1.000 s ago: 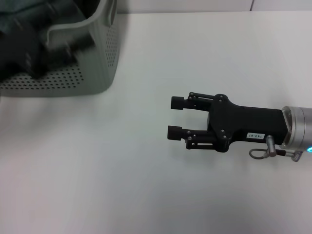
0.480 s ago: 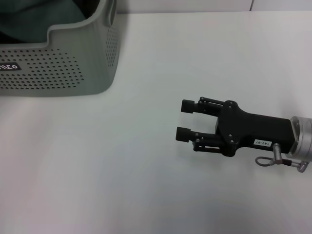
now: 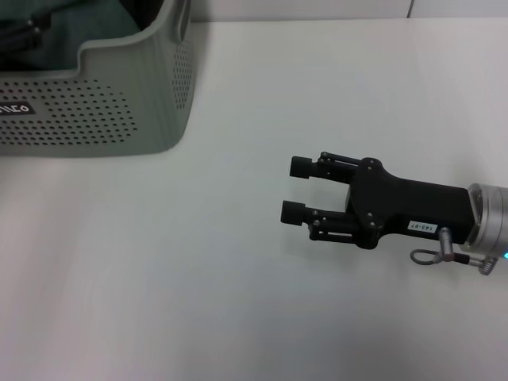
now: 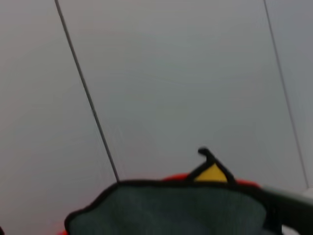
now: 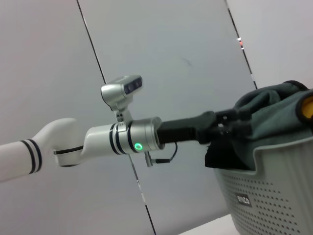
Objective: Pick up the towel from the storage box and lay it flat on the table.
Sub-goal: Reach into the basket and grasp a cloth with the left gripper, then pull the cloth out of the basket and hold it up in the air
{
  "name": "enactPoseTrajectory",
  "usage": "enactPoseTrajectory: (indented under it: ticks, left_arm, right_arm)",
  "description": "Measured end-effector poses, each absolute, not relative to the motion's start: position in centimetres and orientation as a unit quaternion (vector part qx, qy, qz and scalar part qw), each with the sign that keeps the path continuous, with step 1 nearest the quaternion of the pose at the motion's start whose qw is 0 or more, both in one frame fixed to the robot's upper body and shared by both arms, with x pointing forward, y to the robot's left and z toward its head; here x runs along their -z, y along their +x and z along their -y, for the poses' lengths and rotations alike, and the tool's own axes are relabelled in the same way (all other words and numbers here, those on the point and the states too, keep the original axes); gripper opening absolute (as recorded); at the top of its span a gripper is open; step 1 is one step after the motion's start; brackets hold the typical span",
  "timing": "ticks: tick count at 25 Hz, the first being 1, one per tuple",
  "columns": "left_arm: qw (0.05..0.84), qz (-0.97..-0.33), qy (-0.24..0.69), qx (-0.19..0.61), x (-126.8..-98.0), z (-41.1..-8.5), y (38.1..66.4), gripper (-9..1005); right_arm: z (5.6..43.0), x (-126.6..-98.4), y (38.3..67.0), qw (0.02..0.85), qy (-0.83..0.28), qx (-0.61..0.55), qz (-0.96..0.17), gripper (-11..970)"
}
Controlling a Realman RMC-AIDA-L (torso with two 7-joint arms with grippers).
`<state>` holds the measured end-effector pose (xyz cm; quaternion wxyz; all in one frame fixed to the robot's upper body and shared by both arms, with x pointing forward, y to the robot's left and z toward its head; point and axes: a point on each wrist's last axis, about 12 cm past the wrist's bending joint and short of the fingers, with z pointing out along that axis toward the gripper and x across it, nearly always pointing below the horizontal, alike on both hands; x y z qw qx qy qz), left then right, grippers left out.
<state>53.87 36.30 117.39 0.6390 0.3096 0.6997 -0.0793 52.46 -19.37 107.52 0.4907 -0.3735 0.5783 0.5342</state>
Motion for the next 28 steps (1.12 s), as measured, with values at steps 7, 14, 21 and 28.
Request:
enactPoseTrajectory:
  ticks: [7,14,21,28]
  left_arm:
    - [0.61,-0.713,0.346,-0.009,-116.7,-35.1,53.64,839]
    - [0.612,-0.718,0.329,-0.032,-116.67,-35.5,53.93,834]
    - [0.617,-0.718,0.321,-0.03,-116.85,-35.54,54.1,755]
    - [0.637,-0.718,0.278,0.018,-117.4,-35.33,54.12,622]
  right_arm:
    - [19.21,-107.46,52.49,0.491,-0.373,-0.533,-0.58,739]
    - [19.13,-107.45,52.49,0.491,-0.372,-0.534,-0.579,739]
    - [19.11,-107.37,52.39,0.491,-0.37,-0.534,-0.58,739]
    - [19.18,-107.3,52.31,0.491,-0.369,-0.534,-0.581,738]
